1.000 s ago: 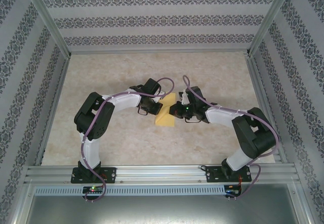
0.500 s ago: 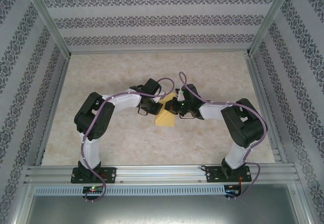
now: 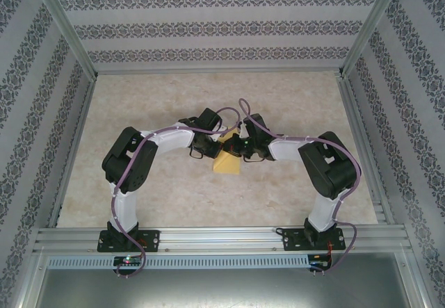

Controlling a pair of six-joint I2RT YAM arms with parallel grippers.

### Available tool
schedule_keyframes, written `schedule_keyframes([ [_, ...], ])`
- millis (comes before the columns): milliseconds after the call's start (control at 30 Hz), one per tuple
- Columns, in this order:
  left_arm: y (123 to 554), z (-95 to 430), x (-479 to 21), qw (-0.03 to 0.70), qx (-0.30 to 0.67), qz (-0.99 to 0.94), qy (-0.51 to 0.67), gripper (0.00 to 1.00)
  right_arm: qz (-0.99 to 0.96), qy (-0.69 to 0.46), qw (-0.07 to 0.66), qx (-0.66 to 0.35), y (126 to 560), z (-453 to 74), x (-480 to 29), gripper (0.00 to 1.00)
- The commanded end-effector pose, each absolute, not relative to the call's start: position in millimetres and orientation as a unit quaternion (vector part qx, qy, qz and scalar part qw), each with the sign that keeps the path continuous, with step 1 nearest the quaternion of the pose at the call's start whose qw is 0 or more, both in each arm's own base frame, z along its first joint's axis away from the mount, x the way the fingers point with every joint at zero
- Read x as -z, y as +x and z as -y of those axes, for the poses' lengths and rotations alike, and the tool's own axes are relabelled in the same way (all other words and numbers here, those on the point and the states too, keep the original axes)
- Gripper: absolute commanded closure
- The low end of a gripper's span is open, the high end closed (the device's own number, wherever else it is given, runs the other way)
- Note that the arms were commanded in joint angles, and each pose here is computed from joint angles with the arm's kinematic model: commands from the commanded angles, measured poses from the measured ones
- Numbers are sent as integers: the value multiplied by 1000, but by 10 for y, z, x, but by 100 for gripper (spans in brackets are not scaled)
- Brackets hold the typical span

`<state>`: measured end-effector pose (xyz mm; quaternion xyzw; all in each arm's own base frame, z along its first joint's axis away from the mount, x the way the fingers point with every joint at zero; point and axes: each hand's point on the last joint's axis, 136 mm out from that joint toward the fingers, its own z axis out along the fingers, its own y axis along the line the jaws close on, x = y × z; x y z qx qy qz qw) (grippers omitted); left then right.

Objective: Fold a paper plane with a square sheet of paper (fold left side to right side)
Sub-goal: Fold the triangle a second time at the center of the table.

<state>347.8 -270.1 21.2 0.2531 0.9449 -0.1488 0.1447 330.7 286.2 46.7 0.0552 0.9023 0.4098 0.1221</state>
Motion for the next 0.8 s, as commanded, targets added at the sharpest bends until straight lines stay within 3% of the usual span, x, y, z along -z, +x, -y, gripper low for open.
schedule_keyframes([
  [0,3328,2655,-12,107,128,-948,271,99,-916,45,113,-382,3256,-2837,-315,100],
  [767,3326,2660,-35,107,126,-948,272,98,-940,41,87,-327,3030,-2621,19,100],
])
